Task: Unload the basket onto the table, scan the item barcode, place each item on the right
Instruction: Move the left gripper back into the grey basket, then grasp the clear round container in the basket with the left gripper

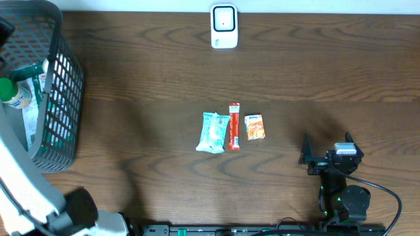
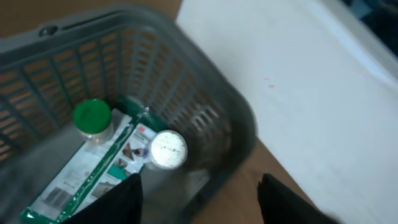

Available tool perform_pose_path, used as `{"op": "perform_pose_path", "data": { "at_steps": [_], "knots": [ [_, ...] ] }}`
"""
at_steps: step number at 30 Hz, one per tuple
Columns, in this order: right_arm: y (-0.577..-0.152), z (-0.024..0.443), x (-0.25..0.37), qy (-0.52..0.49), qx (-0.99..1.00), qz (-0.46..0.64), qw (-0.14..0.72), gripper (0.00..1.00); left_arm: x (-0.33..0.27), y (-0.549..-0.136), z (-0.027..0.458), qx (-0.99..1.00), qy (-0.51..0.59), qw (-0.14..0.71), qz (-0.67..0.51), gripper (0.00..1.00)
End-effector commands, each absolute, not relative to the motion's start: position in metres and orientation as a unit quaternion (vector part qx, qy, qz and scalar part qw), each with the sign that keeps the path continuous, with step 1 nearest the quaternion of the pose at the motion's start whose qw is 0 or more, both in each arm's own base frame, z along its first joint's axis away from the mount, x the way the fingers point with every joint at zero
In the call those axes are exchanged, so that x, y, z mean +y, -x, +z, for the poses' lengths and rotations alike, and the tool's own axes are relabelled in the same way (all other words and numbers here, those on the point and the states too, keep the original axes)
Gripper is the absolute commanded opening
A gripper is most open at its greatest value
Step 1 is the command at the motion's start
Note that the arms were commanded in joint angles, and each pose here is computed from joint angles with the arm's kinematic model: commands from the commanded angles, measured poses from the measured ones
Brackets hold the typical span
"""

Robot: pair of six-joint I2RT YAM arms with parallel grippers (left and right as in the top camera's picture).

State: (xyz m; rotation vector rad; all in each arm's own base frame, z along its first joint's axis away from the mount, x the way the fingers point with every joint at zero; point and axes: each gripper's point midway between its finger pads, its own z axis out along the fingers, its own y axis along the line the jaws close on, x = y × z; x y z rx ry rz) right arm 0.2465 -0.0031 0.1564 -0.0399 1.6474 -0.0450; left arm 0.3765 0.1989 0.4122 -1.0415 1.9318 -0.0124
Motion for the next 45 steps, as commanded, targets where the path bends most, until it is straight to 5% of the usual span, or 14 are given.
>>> {"op": "perform_pose_path", "data": {
  "at_steps": [1, 21, 45],
  "knots": [
    [-0.246, 0.156, -0.005, 0.018, 0.734, -0.023, 0.678, 0.99, 0.219, -0.398, 0.381, 0.789, 0.445, 0.423, -0.027, 0.63],
    [-0.246, 0.156, -0.005, 0.018, 0.734, -0.023, 0.678, 0.99, 0.259, -0.452, 0.243, 0.905, 0.302, 0.297, 0.030, 0.81],
    [-0.246, 0.156, -0.005, 0.018, 0.734, -0.023, 0.678, 0.99, 0.243, -0.479, 0.120, 0.941, 0.271, 0.196, -0.058, 0.83]
  ]
}}
